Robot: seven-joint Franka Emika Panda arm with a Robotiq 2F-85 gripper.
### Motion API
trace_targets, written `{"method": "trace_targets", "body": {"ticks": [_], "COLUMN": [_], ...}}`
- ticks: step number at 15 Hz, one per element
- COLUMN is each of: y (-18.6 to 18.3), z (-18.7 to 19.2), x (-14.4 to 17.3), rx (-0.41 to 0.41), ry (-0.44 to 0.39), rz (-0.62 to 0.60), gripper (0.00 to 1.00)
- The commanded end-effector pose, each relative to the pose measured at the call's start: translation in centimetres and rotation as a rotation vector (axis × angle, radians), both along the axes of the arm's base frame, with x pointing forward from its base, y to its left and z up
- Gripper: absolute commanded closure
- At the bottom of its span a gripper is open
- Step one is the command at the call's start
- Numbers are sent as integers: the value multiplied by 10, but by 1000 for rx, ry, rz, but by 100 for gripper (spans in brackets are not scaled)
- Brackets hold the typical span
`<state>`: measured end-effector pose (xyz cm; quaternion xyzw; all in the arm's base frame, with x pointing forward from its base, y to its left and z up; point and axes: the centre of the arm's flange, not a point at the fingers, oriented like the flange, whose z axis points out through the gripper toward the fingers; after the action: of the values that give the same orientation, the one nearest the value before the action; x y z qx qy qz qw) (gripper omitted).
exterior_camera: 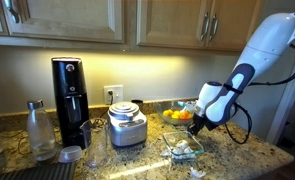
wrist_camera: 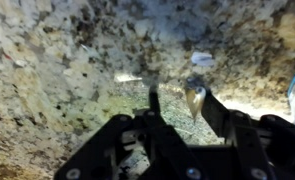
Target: Put the garlic cloves inside the glass bowl
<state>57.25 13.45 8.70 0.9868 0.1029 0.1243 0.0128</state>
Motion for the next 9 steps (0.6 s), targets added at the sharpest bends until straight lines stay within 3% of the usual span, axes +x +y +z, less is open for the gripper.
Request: {"method": "trace_targets", "body": {"ticks": [1,2,5,9], "y": [-1,-2,-5,-13], "z": [2,3,7,19], "x": [-6,-6,-7,-9], "rx": [21,22,32,38], "ry": [25,24,28,22], "rz": [-33,-37,-60,-109], "gripper": [82,89,95,91]}}
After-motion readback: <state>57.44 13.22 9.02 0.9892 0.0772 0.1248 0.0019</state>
